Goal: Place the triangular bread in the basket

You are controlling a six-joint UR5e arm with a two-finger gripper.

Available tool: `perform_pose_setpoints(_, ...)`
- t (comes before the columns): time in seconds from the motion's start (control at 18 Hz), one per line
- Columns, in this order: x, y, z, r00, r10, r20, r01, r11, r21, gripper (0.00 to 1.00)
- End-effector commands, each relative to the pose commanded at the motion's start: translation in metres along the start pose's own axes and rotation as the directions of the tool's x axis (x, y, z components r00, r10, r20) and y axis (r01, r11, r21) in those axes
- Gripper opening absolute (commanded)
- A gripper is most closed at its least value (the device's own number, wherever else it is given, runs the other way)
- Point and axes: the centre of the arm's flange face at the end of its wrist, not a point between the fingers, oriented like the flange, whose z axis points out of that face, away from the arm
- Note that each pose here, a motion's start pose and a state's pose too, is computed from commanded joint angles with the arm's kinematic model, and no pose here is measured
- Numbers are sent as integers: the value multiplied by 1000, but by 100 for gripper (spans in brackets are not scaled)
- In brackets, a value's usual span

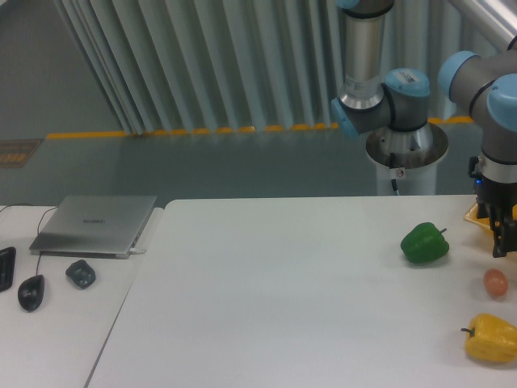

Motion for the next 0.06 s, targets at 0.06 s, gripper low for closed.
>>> perform_pose_setpoints(0.06, 0, 0, 0, 1000, 2, 1, -2, 1000, 0, 100)
